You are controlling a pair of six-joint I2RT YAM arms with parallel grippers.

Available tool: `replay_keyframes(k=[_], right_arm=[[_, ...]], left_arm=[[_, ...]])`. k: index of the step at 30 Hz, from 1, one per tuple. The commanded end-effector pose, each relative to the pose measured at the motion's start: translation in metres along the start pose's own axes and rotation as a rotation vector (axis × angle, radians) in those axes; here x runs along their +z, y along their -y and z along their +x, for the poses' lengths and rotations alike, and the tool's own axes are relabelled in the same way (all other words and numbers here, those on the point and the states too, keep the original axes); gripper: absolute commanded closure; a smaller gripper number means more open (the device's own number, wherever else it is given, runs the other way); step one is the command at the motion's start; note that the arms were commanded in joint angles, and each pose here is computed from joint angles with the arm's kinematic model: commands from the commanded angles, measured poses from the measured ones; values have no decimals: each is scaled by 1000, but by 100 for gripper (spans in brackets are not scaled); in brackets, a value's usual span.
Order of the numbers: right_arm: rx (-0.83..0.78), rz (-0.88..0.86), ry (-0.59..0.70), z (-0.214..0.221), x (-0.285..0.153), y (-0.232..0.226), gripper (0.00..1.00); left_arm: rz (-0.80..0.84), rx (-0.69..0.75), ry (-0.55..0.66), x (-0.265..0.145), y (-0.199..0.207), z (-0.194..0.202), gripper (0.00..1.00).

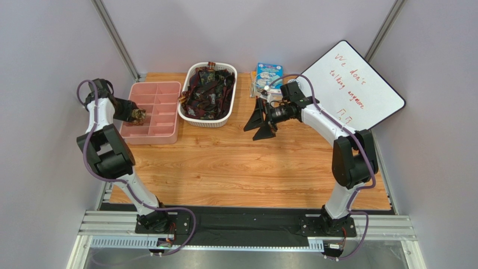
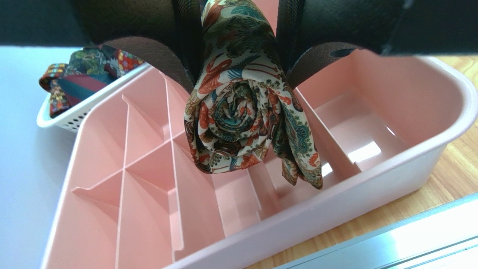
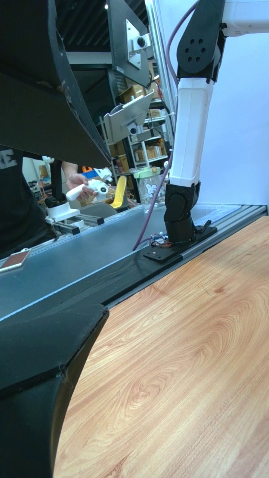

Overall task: Roll the ties
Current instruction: Place the tie in the storage box.

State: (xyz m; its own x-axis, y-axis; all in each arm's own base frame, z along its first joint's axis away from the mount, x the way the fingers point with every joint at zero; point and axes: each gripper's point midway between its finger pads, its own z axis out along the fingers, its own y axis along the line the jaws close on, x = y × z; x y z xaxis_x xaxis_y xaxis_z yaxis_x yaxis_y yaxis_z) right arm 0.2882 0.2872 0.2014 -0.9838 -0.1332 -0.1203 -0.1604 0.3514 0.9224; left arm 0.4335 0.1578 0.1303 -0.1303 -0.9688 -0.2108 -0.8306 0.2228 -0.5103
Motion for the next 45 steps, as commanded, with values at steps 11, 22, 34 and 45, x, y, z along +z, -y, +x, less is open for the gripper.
replay_keyframes(k=[11, 22, 34, 45], right_arm=[[-23, -19, 0, -6, -3, -4, 0], [-13, -18, -4, -7, -2, -2, 0], [-1, -13, -6, -7, -2, 1, 0], [1, -11, -7, -8, -1, 2, 0]], left_arm=[[-104, -67, 16, 13, -23, 4, 98], [-119, -67, 20, 25, -20, 3, 89], [-128, -54, 8, 37, -24, 6, 63], [-73, -36, -7, 20, -10, 8, 36]])
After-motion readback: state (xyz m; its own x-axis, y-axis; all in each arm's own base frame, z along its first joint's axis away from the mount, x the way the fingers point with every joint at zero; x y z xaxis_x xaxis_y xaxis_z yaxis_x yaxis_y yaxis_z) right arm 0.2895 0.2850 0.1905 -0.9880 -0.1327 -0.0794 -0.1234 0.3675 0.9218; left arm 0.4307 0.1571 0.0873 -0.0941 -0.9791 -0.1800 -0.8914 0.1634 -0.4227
